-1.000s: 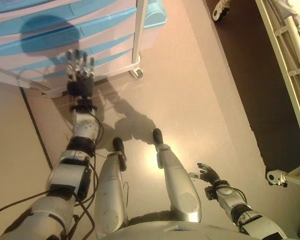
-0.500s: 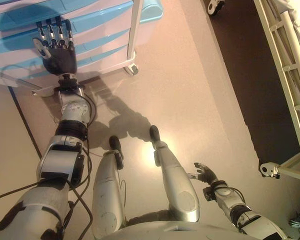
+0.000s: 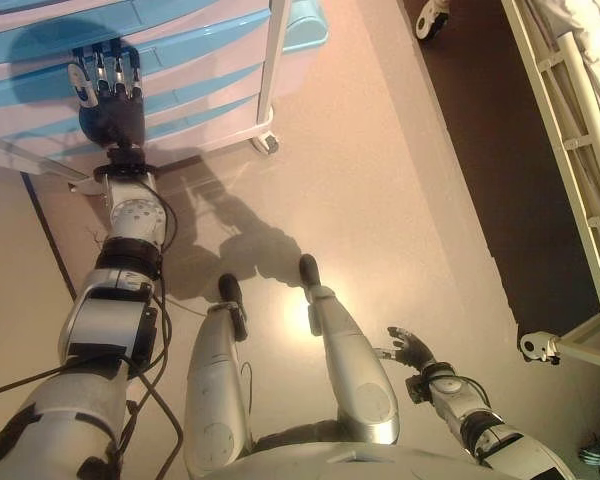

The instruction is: Open the drawer and pick up the medicine

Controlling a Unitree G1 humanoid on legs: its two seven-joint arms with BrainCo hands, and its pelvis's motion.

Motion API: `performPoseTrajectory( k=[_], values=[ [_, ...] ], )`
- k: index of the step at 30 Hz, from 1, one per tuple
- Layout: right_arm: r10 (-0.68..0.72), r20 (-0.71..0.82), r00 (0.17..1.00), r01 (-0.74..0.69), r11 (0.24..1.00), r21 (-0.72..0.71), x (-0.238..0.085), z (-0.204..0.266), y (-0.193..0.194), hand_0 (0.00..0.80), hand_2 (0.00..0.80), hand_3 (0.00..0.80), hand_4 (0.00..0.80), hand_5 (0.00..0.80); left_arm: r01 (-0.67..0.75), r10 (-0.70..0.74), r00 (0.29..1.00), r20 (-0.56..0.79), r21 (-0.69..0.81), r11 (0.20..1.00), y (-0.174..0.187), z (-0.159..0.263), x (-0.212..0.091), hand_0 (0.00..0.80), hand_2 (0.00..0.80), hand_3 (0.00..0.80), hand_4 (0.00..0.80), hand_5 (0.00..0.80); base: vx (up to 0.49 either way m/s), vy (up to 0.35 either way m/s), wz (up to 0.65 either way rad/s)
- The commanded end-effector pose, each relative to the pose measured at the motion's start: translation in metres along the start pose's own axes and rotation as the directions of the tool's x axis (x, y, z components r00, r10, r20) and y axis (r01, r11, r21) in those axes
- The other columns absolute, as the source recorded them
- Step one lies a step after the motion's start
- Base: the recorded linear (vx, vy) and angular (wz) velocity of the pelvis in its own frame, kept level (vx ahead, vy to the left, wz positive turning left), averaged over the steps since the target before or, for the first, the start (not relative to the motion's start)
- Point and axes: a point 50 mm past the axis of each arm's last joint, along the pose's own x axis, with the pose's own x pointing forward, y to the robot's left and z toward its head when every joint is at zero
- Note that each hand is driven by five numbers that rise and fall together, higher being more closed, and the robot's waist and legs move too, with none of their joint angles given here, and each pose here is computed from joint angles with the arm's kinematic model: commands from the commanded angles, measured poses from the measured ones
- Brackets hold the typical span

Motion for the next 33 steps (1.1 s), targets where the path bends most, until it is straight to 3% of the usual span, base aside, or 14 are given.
performPoseTrajectory(
  k=[1, 6, 19, 33],
  values=[
    [-0.018, -0.021, 1.000, 0.019, 1.000, 0.023, -0.006, -0.009, -0.006, 0.000, 0.000, 0.000, 0.000, 0.000, 0.010, -0.005, 0.998, -0.068, 0.078, 0.997, -0.001, -0.001, 0.003, 0.000, 0.000, 0.000, 0.000, 0.000, 0.000, 0.000, 0.00],
    [-0.023, -0.022, 0.999, 0.023, 0.999, 0.030, -0.006, -0.009, -0.005, 0.000, 0.000, 0.000, 0.000, 0.000, -0.030, 0.032, 0.994, -0.107, 0.024, 0.999, 0.015, -0.017, -0.016, 0.000, 0.000, 0.000, 0.000, 0.000, 0.005, -0.007, 0.01],
    [-0.021, -0.044, 0.999, 0.022, 1.000, 0.002, -0.007, -0.014, -0.004, 0.000, 0.000, 0.000, 0.000, 0.000, 0.009, -0.011, 0.995, -0.095, -0.023, 1.000, 0.015, -0.025, -0.022, 0.000, 0.000, 0.000, 0.000, 0.000, 0.000, 0.000, 0.00],
    [-0.021, -0.050, 0.999, 0.021, 1.000, -0.007, -0.010, -0.020, -0.010, 0.000, 0.000, 0.000, 0.000, 0.000, 0.028, -0.027, 0.999, 0.027, -0.057, 0.998, -0.019, 0.014, 0.028, 0.000, 0.000, 0.000, 0.000, 0.000, 0.000, 0.000, 0.00]
  ],
)
